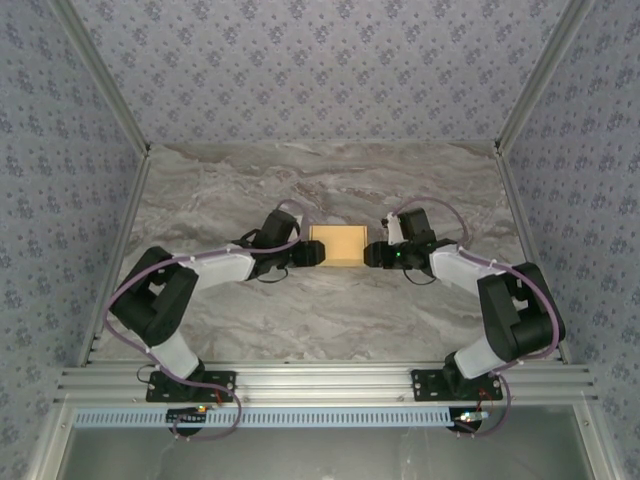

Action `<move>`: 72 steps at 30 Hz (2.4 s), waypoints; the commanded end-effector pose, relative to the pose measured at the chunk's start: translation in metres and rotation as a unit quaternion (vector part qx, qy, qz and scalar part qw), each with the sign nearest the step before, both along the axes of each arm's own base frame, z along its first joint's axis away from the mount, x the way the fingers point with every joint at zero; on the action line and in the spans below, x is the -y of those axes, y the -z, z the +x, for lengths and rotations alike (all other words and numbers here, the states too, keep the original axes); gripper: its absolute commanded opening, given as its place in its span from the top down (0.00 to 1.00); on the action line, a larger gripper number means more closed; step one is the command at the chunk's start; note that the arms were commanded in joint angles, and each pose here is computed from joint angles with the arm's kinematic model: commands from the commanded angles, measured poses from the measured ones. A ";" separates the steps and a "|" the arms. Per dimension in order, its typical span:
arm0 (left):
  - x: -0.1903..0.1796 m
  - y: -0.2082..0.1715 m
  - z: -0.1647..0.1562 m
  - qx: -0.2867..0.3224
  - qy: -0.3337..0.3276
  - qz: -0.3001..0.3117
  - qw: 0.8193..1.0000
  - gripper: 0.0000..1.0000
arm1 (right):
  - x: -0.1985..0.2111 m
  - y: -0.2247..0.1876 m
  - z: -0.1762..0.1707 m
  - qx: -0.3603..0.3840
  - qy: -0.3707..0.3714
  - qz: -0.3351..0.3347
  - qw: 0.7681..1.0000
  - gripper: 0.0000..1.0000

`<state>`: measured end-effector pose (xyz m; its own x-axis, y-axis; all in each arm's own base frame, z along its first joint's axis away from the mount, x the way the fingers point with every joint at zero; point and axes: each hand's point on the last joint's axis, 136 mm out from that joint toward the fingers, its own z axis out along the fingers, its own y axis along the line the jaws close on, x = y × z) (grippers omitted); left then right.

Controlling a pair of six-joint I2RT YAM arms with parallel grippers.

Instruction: Fold the paper box

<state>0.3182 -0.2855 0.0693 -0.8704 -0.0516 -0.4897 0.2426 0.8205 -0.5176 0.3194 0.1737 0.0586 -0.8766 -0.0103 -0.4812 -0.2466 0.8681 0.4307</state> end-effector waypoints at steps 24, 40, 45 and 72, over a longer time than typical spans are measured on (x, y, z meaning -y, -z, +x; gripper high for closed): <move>-0.242 -0.138 0.002 0.322 -0.308 0.208 0.871 0.01 | 0.151 -0.149 0.011 0.286 0.267 -0.279 0.877 0.01; -0.330 -0.067 0.043 0.291 -0.345 0.234 0.861 0.01 | 0.198 -0.063 0.039 0.305 0.299 -0.300 0.853 0.01; -0.322 -0.045 0.057 0.272 -0.319 0.230 0.878 0.01 | 0.199 -0.056 0.043 0.319 0.293 -0.267 0.861 0.01; -0.307 -0.020 0.077 0.295 -0.266 0.243 0.885 0.01 | 0.205 -0.023 0.066 0.306 0.257 -0.226 0.888 0.01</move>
